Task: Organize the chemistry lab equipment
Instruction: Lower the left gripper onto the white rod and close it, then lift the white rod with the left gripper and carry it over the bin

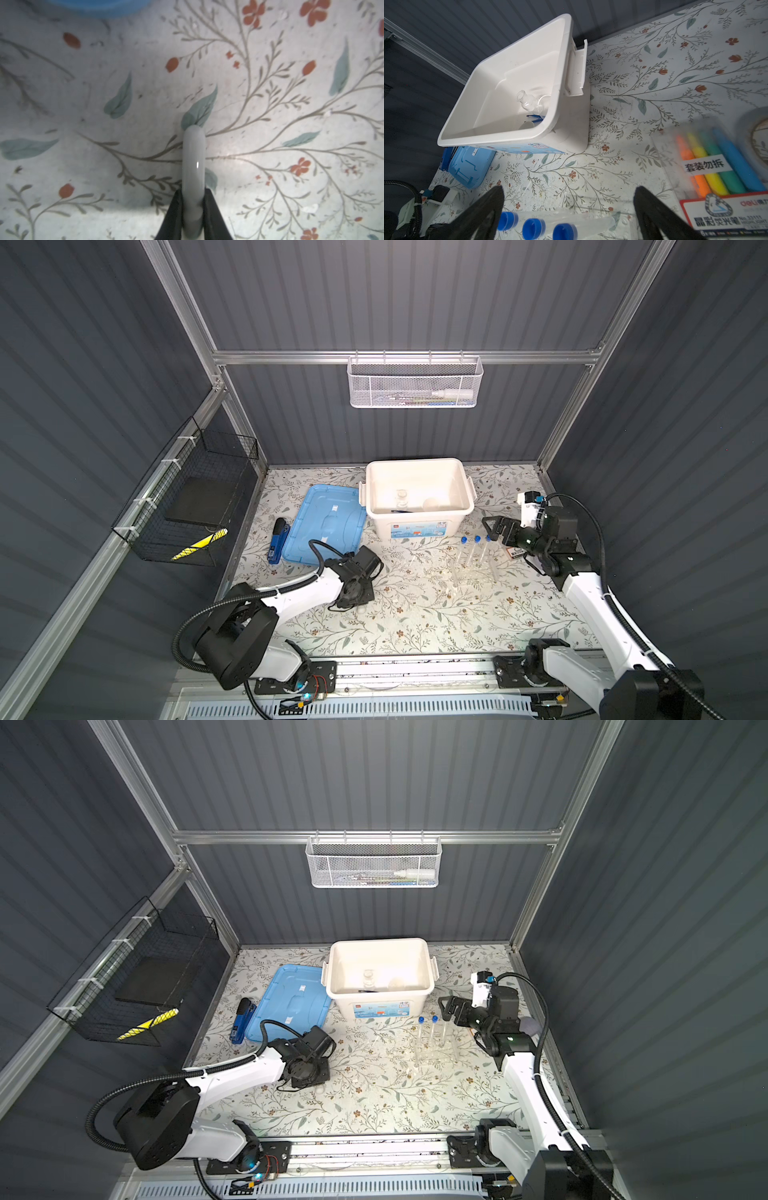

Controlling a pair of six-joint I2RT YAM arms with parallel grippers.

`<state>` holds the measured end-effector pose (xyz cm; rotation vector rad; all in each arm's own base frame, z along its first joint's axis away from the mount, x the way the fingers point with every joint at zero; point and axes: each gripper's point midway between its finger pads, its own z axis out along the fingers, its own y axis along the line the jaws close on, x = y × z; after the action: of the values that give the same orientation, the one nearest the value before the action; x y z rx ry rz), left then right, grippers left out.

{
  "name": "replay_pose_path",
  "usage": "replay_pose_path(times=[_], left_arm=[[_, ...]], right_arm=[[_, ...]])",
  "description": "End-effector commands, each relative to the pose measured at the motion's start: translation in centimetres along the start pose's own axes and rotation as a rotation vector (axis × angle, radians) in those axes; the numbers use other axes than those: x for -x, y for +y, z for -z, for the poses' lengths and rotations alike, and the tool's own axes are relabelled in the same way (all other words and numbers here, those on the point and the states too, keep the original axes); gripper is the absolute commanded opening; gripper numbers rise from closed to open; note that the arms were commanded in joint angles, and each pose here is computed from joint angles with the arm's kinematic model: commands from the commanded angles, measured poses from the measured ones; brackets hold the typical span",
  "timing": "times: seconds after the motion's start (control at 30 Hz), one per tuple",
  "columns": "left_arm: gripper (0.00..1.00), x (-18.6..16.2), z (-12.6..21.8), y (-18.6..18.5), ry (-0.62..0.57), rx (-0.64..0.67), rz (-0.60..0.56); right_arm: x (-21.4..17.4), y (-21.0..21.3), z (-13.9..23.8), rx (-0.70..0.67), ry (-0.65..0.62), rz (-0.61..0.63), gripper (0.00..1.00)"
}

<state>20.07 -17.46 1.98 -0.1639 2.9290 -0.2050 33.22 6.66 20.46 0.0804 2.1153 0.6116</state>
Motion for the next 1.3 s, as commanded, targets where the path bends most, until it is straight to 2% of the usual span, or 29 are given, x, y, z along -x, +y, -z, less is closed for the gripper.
replay_pose_path(times=[0.0,0.17,0.4,0.6,0.9,0.97,1.27], left_arm=[[0.15,-0.2,-0.9,-1.5,0.031,-0.035,-0.041],[0.13,1.3,-1.3,-4.4,0.013,-0.084,-0.070],[0.12,3.9,-1.3,-10.2,-0.019,-0.132,-0.184],[0.11,5.6,0.2,-15.2,-0.064,-0.195,-0.276],[0.11,9.3,5.5,-20.0,-0.176,-0.294,-0.351],[0.11,10.4,7.7,-21.5,-0.215,-0.330,-0.361],[0.10,12.2,12.6,-24.0,-0.294,-0.425,-0.379]], right_arm=[[1.1,0.2,0.8,-0.013,-0.032,0.026,0.99],[1.1,0.1,1.0,-0.015,-0.033,0.024,0.99],[0.9,-0.2,0.8,-0.020,-0.030,0.012,0.99],[1.0,-0.2,0.7,-0.015,-0.034,0.009,0.99],[1.4,0.0,0.4,0.005,-0.036,-0.006,0.99],[1.5,0.2,0.2,0.016,-0.034,-0.008,0.99],[2.1,0.5,-0.3,0.040,-0.031,-0.023,0.99]])
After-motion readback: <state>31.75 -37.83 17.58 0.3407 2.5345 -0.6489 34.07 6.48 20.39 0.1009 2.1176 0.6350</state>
